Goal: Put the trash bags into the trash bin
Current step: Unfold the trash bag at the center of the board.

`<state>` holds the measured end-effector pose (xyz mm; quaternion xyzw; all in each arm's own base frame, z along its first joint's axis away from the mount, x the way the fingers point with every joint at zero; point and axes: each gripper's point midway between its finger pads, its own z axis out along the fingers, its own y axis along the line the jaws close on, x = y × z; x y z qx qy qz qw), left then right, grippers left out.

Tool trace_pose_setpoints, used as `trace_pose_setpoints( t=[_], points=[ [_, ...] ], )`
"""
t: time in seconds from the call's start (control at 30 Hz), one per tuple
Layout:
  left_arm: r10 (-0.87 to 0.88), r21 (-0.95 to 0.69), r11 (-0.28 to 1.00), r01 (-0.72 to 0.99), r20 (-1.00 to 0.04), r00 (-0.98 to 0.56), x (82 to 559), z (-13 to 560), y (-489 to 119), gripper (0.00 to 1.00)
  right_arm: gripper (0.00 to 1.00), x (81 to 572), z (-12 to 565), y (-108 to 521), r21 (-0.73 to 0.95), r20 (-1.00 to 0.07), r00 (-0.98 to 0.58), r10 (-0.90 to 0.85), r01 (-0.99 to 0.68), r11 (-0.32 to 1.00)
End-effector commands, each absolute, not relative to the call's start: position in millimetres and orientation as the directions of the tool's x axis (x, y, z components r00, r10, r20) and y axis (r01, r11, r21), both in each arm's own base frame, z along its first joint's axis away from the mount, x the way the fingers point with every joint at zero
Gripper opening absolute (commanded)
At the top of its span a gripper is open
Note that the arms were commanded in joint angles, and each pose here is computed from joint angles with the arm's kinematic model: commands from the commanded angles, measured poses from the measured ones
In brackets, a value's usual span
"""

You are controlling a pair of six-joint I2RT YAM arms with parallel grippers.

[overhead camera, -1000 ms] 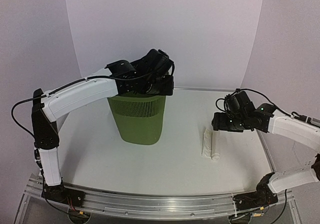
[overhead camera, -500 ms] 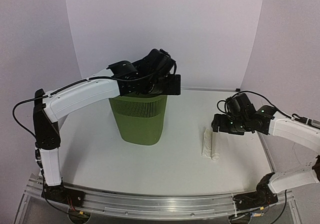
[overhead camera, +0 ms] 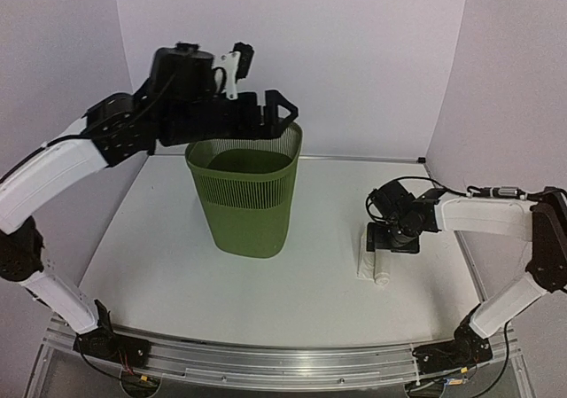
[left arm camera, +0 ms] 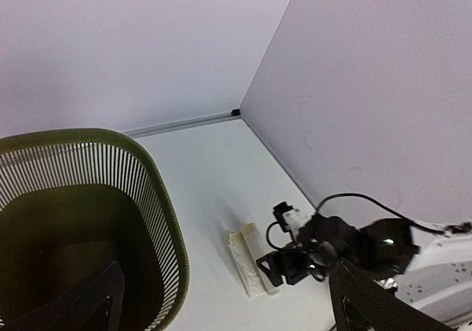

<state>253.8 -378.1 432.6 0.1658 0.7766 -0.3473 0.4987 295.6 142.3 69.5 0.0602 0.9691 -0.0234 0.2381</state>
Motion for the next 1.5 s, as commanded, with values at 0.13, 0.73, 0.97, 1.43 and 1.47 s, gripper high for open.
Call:
trace_pose_setpoints(
  t=[0.13,0.73,0.97,1.43,1.47],
  points=[
    [0.043,-0.469,0.389,0.793,-0.851,-0.524,146,367,-329,1.0,0.76,303,47,124,-0.055,-0.398,-0.902,0.169,0.207,0.977],
    [0.026,-0.646,0.58,0.496,-0.594,-0.804,151,176,-315,0.99,0.41,298,11,176,0.178,-0.267,-0.957,0.115,0.068,0.982],
    [-0.022,-0.713,0.53,0.459,-0.552,-0.834,154,152,-333,1.0,0.09,254,43,244,0.551,-0.205,-0.979,0.005,-0.111,0.827],
    [-0.102,-0.81,0.445,0.383,-0.471,-0.876,149,133,-335,1.0,0.0,200,145,377,0.837,-0.327,-0.942,-0.071,-0.323,0.442],
    [-0.092,-0.815,0.417,0.402,-0.477,-0.874,146,135,-338,1.0,0.0,201,154,378,0.848,-0.333,-0.942,-0.053,-0.323,0.42]
  ],
)
